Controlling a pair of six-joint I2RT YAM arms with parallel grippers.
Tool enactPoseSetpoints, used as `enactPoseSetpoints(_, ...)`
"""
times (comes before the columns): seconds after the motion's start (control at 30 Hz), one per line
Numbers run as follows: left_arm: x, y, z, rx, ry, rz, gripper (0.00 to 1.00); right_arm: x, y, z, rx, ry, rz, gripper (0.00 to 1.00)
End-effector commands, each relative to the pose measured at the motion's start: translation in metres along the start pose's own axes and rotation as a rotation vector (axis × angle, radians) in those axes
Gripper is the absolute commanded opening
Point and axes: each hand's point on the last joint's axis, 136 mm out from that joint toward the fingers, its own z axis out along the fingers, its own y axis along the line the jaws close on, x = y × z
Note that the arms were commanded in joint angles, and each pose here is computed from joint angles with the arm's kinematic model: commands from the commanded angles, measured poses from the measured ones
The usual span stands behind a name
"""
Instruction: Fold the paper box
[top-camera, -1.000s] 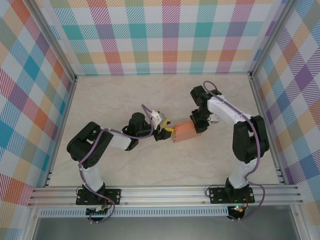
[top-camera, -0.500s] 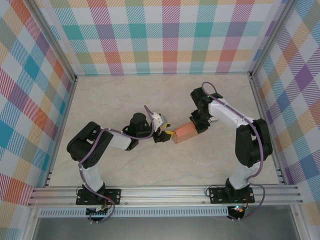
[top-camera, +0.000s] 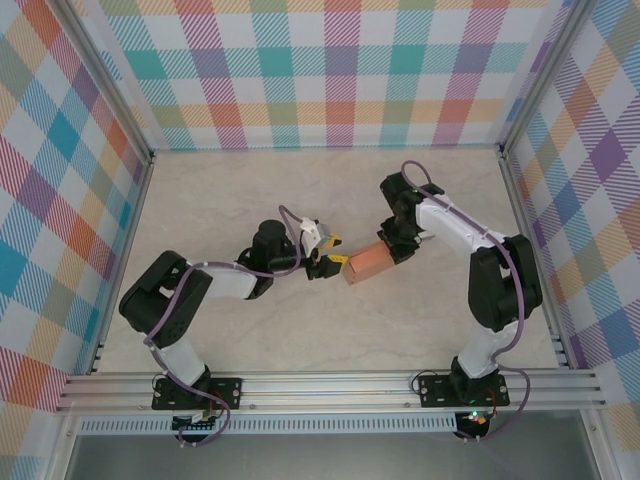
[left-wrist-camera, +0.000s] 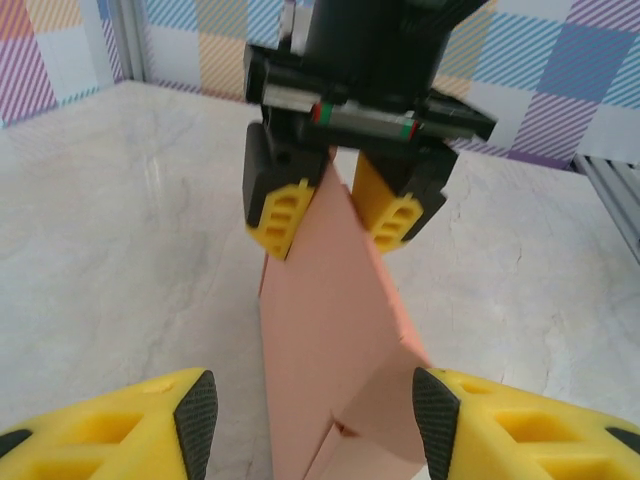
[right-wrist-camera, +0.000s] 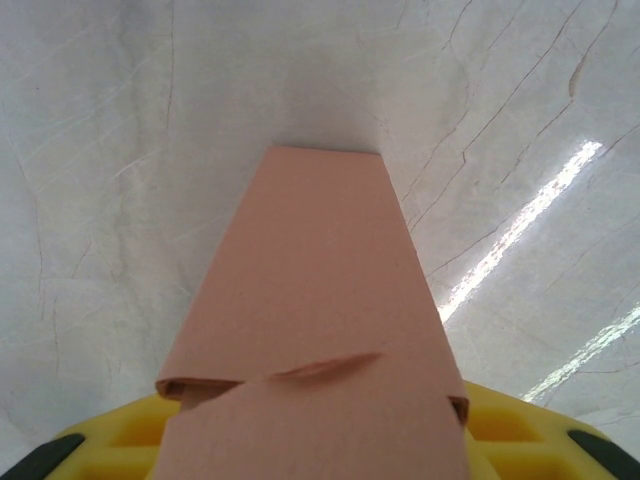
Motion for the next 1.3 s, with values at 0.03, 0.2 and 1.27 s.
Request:
enactPoseSetpoints(0.03, -0.003, -0.003, 0.002, 0.052, 0.01, 0.003, 0.57, -0.006, -0.015, 0.02, 0.102, -0.03, 0.004, 0.37)
enactPoseSetpoints(0.2, -0.002, 0.001, 0.014, 0.075, 0.002, -0.011, 0.57, -0.001, -0.017, 0.024, 0.121, -0.004, 0.03, 0.37)
enactPoseSetpoints(1.27, 0.033, -0.011, 0.019, 0.089, 0.169, 0.101, 0.52, -0.002, -0.014, 0.027, 0.109, -0.014, 0.015, 0.33)
